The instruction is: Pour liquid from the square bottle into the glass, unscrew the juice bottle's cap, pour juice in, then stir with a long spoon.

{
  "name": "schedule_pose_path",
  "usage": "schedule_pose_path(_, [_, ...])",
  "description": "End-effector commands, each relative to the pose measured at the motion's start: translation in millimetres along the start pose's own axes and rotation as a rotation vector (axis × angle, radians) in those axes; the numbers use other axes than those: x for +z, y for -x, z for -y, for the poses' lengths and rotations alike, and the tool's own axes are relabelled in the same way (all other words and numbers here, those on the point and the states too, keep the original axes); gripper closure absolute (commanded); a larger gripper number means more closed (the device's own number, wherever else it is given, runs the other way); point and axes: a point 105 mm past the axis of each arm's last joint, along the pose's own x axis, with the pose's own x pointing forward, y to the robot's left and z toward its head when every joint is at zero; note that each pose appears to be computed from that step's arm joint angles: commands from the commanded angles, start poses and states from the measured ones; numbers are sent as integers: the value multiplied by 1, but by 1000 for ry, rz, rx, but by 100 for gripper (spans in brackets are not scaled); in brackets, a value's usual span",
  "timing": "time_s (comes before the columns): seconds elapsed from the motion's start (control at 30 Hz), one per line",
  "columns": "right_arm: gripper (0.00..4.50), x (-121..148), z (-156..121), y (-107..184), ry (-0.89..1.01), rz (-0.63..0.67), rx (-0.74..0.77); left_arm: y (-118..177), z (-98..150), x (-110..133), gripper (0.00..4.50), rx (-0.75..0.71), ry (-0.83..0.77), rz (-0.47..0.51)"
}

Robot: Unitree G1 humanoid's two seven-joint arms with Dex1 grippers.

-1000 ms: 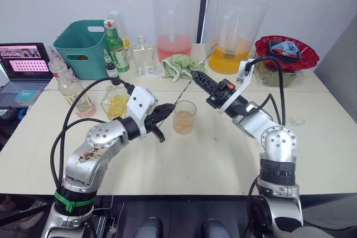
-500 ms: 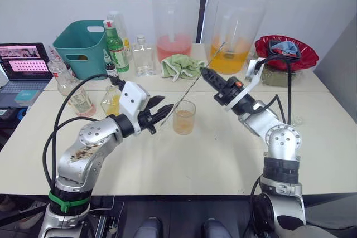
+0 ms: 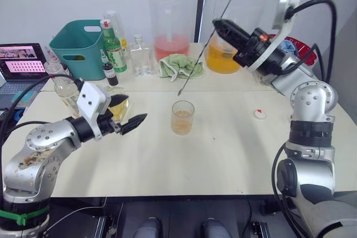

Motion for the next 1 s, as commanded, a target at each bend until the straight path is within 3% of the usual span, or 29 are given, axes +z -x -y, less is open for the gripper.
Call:
schedule_pose_path(0.03, [450,-4,-8,-4,136,-63,52,7,8,13,6,-9,-56,51])
schedule_pose_path(0.57, [450,-52,-10,-16,364,-216,119,15,16,-12,6,44,-4,-15])
schedule_pose_path(1.0, [450,-70,-15,-20,246,-167,179,12,25,-10,6,55,46,31])
